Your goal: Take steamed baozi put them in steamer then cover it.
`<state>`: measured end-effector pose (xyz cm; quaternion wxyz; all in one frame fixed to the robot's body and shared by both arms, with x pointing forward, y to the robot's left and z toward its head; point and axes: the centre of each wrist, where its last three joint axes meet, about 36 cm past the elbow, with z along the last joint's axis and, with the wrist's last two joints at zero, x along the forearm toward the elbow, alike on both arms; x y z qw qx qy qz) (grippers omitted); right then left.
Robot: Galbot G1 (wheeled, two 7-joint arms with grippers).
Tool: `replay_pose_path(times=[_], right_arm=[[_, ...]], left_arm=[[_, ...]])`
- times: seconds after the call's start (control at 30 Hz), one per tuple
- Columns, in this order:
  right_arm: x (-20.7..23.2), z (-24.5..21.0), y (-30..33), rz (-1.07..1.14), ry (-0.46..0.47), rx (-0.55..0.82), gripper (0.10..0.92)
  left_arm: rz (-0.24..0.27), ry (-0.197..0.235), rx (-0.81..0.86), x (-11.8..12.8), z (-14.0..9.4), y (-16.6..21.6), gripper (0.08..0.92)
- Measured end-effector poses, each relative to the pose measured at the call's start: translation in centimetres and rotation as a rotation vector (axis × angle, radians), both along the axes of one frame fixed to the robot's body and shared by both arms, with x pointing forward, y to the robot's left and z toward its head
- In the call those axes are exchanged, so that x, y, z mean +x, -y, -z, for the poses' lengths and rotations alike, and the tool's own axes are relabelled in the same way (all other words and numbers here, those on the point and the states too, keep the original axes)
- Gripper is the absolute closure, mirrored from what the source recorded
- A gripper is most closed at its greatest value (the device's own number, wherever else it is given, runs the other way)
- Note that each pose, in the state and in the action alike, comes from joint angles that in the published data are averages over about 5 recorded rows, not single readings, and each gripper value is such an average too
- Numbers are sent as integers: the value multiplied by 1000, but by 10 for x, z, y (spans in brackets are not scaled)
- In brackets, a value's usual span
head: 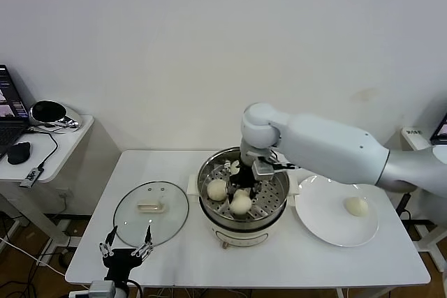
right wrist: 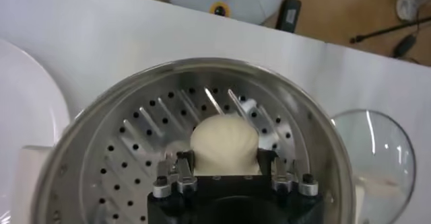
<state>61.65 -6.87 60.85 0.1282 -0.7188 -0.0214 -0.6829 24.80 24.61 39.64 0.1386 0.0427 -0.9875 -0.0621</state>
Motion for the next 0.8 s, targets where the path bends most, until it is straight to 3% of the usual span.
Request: replay_pose_path(times=[0.13,0.4,0.6,0.8], right_arm=[[-1,3,-1,-5,-4,6,410],[3,-6,9,42,14,28,215],[17,-29,41,194,32,84,200],[36,-50,113,499,11,175,200]], left_arm=[[3,-2,-4,1,1,1,177],[2,-5,-4,2,3,1,177],[1,-8,-3,2,4,-1,177],[10,-9,-3,3,4,-1,177]])
